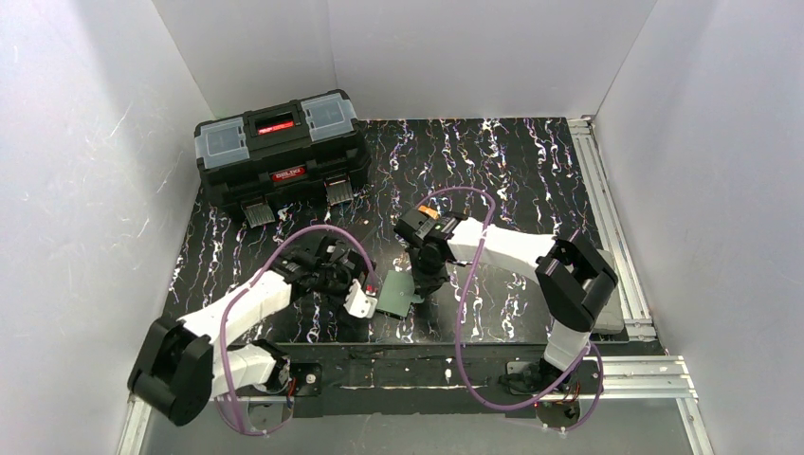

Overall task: Put the credit cards into the card holder
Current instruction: Close the card holder at the center of the board.

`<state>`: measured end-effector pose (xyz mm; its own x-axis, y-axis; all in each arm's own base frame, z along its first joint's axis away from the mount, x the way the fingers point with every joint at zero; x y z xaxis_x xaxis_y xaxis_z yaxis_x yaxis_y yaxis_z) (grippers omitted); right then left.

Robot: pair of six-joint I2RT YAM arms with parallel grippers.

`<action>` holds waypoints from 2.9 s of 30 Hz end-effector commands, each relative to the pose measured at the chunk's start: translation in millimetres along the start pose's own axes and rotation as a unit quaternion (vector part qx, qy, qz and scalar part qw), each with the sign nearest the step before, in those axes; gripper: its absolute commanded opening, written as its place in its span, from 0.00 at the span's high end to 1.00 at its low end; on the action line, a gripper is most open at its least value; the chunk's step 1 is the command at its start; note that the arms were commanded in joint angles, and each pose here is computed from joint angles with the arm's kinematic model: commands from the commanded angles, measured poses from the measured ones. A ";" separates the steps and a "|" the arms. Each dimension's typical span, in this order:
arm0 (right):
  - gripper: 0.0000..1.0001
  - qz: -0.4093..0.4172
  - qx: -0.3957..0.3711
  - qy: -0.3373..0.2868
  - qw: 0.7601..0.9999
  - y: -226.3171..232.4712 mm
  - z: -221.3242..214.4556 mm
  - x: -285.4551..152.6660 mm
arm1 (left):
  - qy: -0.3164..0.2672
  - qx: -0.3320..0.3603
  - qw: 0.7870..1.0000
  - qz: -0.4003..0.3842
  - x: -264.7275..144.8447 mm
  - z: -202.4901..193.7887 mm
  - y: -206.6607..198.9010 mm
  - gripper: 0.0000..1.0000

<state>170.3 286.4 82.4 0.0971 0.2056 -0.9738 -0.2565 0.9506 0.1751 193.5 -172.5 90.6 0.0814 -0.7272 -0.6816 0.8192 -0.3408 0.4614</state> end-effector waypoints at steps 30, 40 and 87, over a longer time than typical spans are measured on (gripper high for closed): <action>0.81 0.019 0.044 -0.041 0.998 -49.3 -7.8 -8.5 | -0.038 0.168 0.954 -0.244 42.0 13.9 -13.5 0.47; 0.80 0.042 0.044 -0.042 0.997 -44.1 -6.1 -10.3 | -0.037 0.225 0.946 -0.232 55.4 1.0 -0.4 0.47; 0.40 0.074 -0.028 -0.037 0.996 -0.5 7.5 -28.0 | -0.069 0.155 0.971 -0.167 74.0 39.6 -25.9 0.71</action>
<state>171.6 278.1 111.5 0.1301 0.3974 -0.9084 -0.3088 0.8868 0.3437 164.8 -241.6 47.9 -0.2331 -0.5939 -0.7700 0.5702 -0.7249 0.3865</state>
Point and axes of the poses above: each gripper's point midway between its finger pads, its own x axis out along the fingers, its own y axis along the line the jaws close on, z = x × y, the point moved 3 cm from there along -x, back along the fingers, and after that the axes turned 2 degrees about -x, right-handed, at the moved point
